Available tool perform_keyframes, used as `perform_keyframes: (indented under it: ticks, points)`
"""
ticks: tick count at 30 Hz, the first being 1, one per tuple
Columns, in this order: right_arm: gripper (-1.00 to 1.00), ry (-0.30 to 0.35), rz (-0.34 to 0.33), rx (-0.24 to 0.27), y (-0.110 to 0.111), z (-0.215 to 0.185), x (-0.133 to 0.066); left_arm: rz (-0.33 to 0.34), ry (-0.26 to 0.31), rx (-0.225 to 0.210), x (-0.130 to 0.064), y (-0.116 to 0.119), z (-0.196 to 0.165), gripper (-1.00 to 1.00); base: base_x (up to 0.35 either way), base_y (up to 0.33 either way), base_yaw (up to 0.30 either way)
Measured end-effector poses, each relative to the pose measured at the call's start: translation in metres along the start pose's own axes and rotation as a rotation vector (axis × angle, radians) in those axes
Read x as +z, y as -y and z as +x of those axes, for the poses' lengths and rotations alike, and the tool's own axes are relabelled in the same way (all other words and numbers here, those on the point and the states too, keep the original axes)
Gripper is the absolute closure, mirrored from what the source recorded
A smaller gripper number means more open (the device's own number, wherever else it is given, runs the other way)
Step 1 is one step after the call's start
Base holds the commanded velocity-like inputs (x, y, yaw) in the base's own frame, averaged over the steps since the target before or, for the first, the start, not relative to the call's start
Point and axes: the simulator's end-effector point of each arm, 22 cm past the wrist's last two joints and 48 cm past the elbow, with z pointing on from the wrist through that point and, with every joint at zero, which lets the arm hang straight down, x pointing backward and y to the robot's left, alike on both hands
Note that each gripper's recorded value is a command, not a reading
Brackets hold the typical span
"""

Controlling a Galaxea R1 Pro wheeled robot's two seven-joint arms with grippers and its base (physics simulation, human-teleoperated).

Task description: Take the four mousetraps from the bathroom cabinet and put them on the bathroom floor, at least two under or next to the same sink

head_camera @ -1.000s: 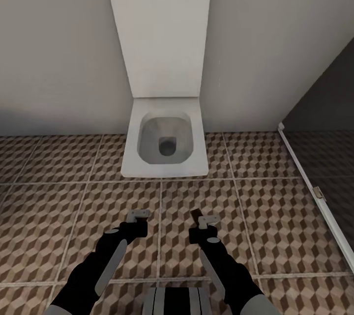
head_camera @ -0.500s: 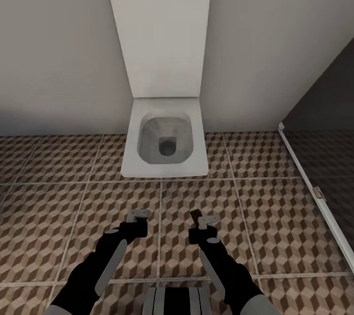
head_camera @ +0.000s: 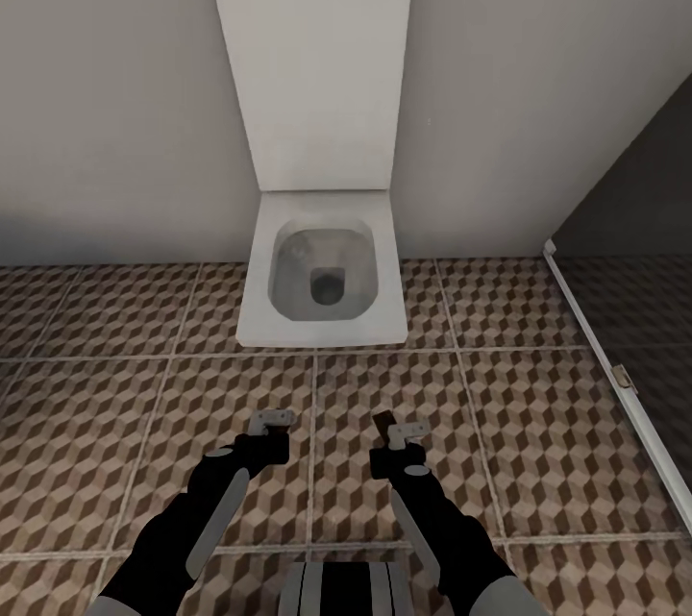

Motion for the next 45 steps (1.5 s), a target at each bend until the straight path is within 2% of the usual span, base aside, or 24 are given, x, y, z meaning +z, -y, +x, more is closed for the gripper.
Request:
perform_keyframes:
  ticks: [30,45]
  points:
    - [1.00,0.002,-0.001,0.001,-0.0003,-0.0008,-0.0001,0.001,-0.003,0.002,0.0003,0.0006,0.0011,1.00,0.002,0.000,0.000]
    - [1.00,0.002,-0.002,0.000,-0.0004,-0.0007,-0.0004,0.001,-0.004,0.003,0.0000,0.0007,0.0014,1.00,0.241,0.000,0.000]
